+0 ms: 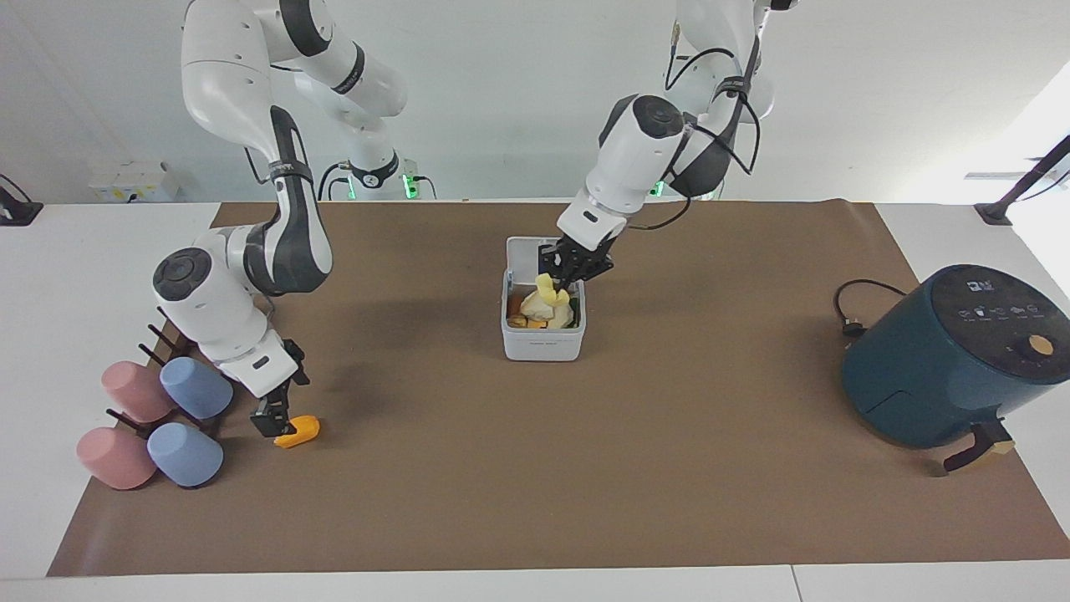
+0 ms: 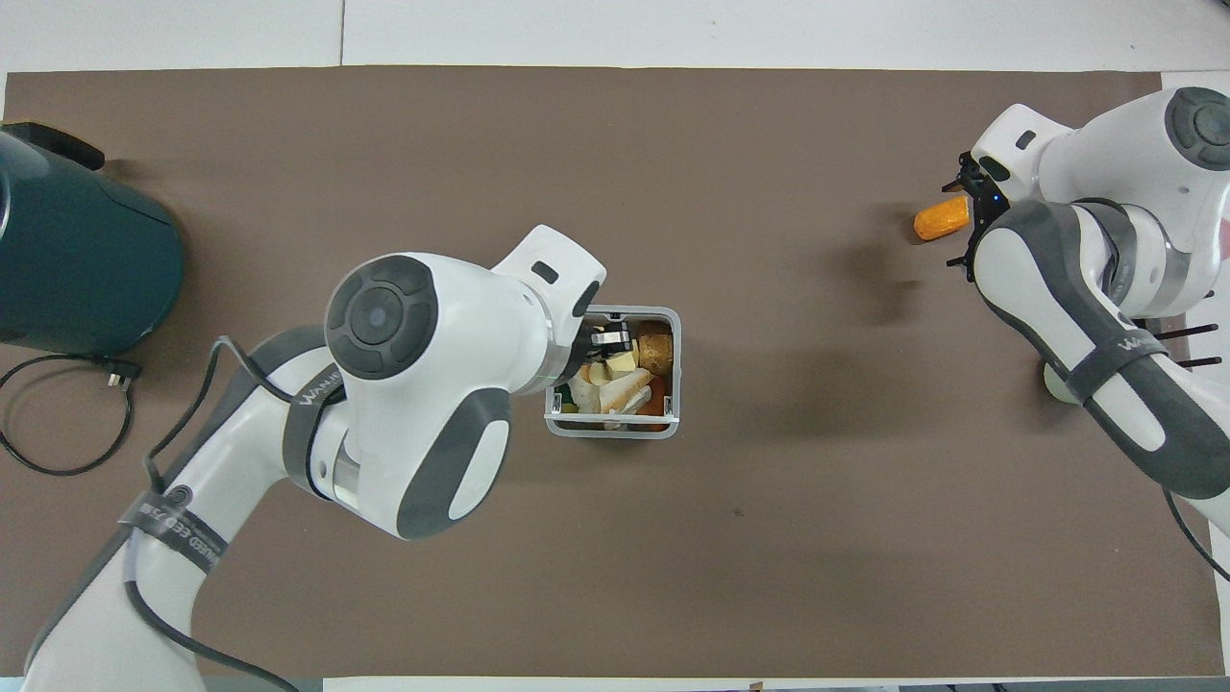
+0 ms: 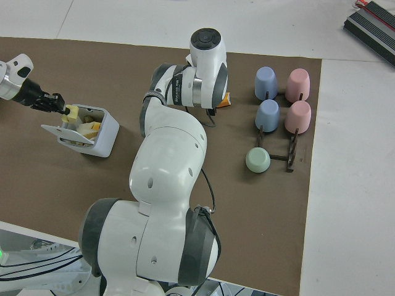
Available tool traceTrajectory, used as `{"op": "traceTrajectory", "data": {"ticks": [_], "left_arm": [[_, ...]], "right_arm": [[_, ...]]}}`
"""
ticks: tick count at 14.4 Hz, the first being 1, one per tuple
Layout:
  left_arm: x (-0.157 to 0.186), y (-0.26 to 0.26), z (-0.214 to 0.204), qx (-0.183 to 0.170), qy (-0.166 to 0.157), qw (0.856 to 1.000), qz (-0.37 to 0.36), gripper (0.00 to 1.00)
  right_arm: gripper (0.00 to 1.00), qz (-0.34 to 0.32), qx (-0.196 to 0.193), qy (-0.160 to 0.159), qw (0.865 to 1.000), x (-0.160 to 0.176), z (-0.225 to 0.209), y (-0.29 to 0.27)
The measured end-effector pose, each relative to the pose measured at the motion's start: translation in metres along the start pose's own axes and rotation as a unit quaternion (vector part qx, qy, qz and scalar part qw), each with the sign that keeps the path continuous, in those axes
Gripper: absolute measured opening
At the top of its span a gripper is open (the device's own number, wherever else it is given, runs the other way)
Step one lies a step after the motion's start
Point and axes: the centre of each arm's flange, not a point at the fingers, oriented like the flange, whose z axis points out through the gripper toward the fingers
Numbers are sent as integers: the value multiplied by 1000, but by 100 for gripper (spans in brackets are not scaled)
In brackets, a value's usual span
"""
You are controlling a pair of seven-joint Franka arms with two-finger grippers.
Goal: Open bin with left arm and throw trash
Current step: 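Drop the yellow piece in the bin while the right gripper reaches the orange piece, then withdraw the left gripper while the right gripper grasps the orange piece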
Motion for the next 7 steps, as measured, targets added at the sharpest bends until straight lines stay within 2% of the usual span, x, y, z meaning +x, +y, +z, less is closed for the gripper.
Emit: {"op": "traceTrajectory", "data": {"ticks": [2, 3, 7], "left_arm": [[-1, 2, 9, 0, 0, 1000, 0, 6], [1, 0, 10, 1, 1, 1000, -3, 12], [5, -3, 9, -1, 6, 1000, -6, 58]], "right_arm": [[100, -22, -12, 0, 1000, 11, 1, 4], [100, -35, -22, 0, 999, 14, 3, 6], [100, -58, -25, 3, 998, 10, 22, 7]]}}
